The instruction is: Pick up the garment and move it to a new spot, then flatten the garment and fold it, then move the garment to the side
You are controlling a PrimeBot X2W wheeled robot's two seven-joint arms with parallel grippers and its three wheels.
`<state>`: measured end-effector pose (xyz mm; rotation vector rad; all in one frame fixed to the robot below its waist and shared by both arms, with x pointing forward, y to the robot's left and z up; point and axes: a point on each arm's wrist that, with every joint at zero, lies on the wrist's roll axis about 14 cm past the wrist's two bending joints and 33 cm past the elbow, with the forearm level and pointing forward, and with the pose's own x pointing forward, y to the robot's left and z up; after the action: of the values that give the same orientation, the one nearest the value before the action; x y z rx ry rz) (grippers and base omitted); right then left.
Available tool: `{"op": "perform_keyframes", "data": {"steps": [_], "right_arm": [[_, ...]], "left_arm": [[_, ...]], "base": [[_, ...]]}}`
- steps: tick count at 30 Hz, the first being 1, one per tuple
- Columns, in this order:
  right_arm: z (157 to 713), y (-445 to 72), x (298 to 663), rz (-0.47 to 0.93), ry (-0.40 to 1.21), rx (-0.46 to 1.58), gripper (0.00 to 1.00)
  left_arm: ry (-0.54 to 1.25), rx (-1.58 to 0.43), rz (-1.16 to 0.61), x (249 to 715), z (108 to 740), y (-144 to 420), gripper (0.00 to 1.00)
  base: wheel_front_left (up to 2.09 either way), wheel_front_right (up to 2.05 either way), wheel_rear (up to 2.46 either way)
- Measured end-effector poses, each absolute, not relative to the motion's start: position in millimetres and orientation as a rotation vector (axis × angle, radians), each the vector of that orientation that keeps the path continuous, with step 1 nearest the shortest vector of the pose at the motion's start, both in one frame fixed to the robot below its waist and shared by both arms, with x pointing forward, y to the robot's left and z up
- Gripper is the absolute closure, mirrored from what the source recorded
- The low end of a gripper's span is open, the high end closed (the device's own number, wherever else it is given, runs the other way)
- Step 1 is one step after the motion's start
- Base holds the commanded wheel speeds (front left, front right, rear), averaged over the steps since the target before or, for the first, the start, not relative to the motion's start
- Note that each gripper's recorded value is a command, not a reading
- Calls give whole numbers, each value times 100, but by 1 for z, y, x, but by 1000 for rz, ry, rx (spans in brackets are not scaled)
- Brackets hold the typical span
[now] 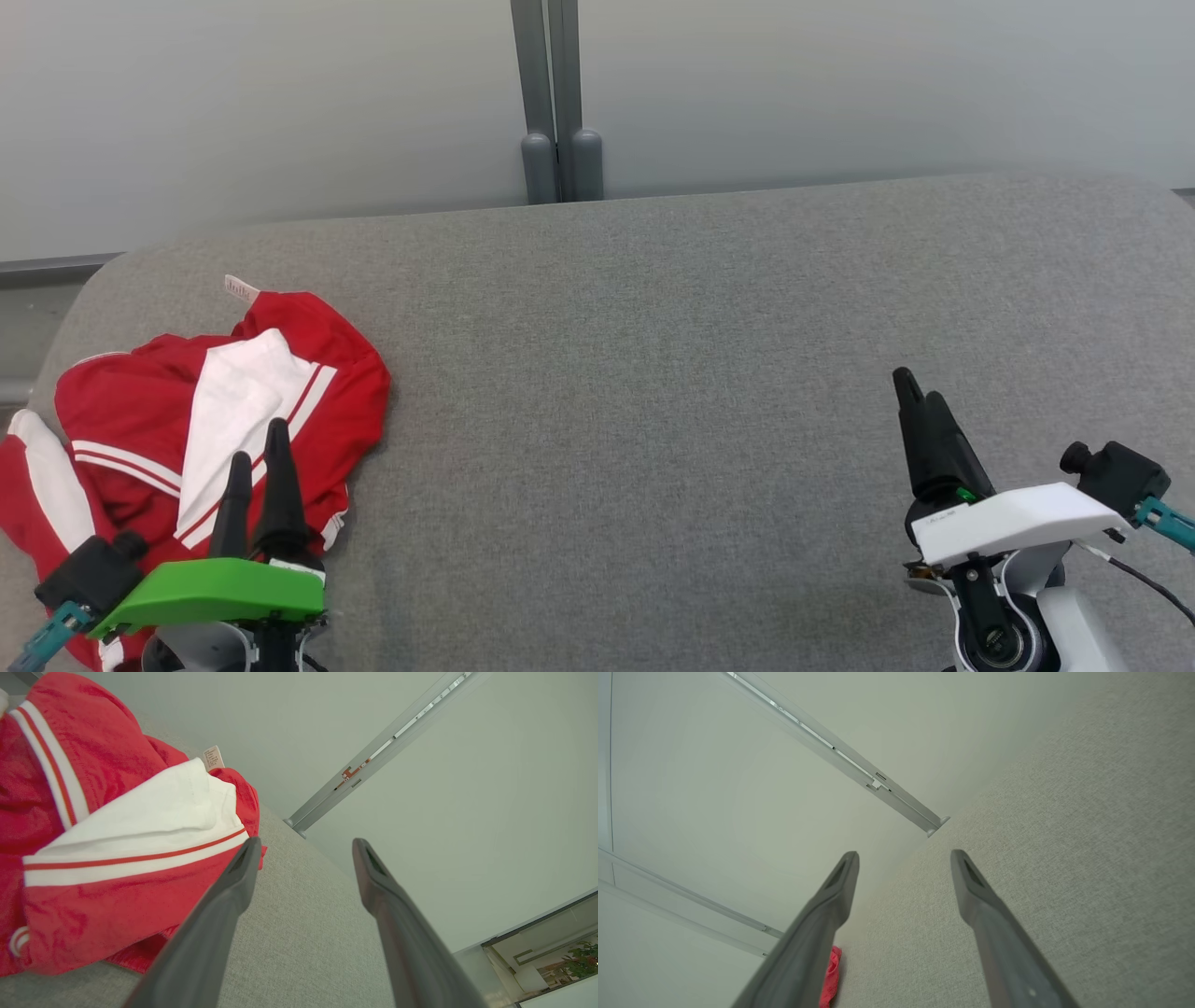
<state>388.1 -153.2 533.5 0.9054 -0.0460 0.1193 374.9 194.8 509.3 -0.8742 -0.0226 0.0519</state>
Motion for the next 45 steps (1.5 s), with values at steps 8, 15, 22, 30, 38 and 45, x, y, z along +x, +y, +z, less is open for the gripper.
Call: {"op": "perform_keyframes", "data": {"steps": [8, 15, 22, 30, 38, 45], "right_arm": [[536, -147, 388, 140, -60, 719, 0], [536, -146, 388, 144, -71, 622, 0], [536, -138, 388, 165, -78, 551, 0], [537, -131, 388, 188, -89, 477, 0], [539, -123, 388, 215, -105, 404, 0], [541, -121, 388, 223, -120, 345, 0]], "left_arm": [[-5, -683, 57, 373, 506, 192, 0], [-10, -609, 68, 372, 505, 193, 0], [-24, -527, 66, 371, 507, 192, 0], [-37, -441, 62, 370, 509, 192, 0], [-51, -367, 55, 369, 511, 189, 0], [-64, -308, 30, 368, 514, 183, 0]], "base": [[0, 0, 0], [0, 0, 0], [0, 0, 0], [0, 0, 0], [0, 0, 0], [0, 0, 0]]}}
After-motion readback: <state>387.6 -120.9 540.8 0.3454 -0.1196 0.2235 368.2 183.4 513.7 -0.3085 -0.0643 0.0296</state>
